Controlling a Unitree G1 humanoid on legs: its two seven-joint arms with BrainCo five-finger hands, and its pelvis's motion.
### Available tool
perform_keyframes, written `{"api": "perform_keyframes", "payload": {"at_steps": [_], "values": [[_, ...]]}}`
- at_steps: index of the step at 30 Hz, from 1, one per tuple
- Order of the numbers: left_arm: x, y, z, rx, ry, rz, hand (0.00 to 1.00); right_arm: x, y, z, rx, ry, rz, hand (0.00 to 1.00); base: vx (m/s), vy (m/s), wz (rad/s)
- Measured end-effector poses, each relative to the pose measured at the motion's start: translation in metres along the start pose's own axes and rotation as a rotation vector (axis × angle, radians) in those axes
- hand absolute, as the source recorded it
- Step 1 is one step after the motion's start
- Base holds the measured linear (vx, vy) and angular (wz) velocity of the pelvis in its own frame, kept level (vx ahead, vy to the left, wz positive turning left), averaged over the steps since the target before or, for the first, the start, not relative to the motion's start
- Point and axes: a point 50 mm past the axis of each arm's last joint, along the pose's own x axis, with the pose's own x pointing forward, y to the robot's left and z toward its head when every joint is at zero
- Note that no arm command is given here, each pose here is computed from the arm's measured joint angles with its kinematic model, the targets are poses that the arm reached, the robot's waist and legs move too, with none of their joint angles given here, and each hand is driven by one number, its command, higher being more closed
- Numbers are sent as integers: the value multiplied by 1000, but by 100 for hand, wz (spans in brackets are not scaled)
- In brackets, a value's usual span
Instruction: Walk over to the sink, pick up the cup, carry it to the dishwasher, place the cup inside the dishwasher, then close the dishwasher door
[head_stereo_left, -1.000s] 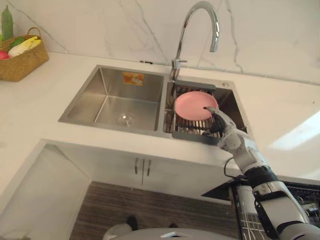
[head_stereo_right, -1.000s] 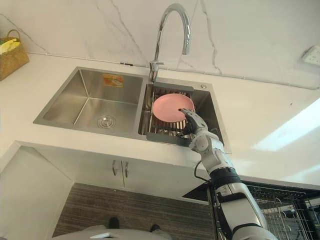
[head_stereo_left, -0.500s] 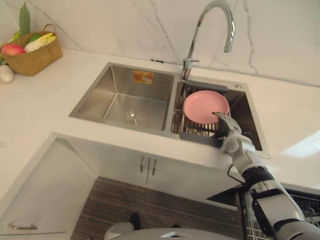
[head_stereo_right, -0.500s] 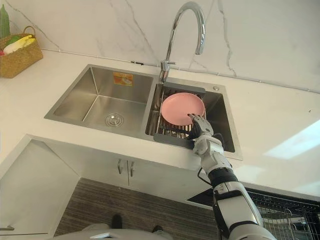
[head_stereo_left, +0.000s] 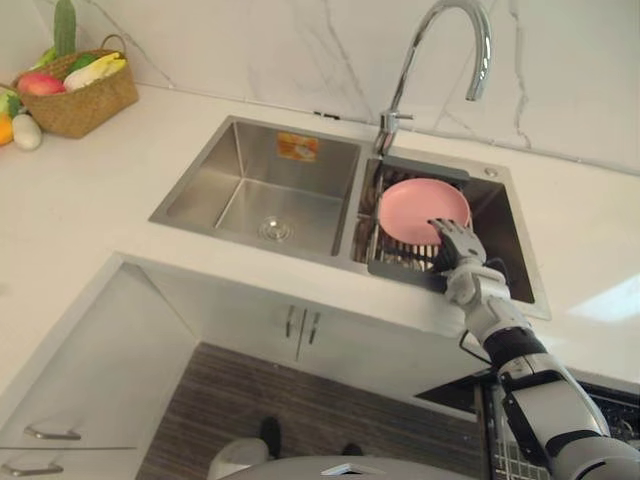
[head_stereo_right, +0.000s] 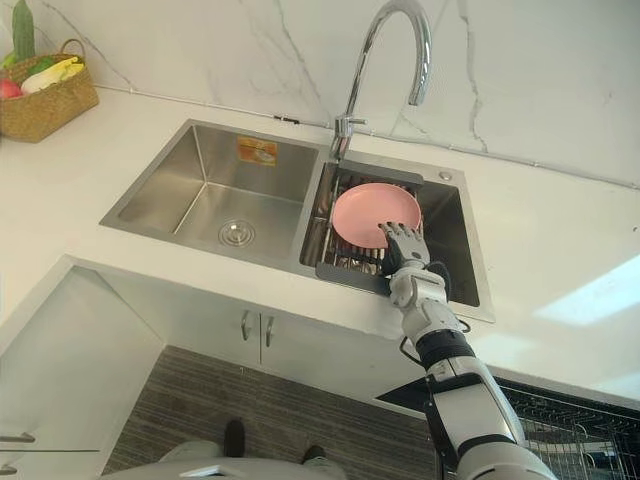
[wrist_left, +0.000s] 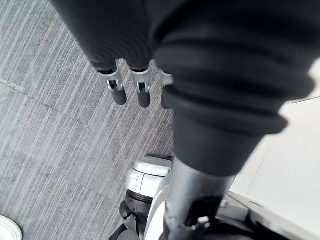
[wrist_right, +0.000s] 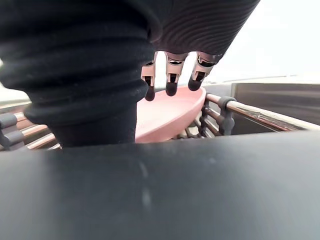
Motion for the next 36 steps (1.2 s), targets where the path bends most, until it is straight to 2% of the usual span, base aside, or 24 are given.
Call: {"api": "perform_keyframes", "payload": {"at_steps": [9, 11, 14, 18, 20, 23, 27, 36], "values": [[0, 0, 2, 18, -8, 3, 0, -1, -2, 2, -80, -49, -41, 0, 1, 11, 0], [0, 0, 2, 18, -10, 2, 0, -1, -3, 0, -46, -33, -52, 0, 0, 0, 0], [0, -1, 2, 18, -12, 1, 0, -1, -6, -10, 147, 50, -74, 0, 5, 5, -1], [0, -5, 2, 15, -19, -9, 0, 0, -13, -26, 546, 186, -114, 0, 12, 15, -10], [1, -6, 2, 14, -19, -11, 0, 0, -14, -29, 644, 214, -126, 0, 5, 7, -4], [1, -8, 1, 11, -17, -11, 0, 0, -18, -28, 745, 227, -159, 0, 12, 3, -1], [1, -9, 1, 14, -20, -12, 0, 1, -59, -16, 828, 108, -304, 0, 43, 1, -10], [1, -9, 2, 28, -22, -4, 0, -3, -76, 7, 994, 6, -344, 0, 3, -13, -14]]}}
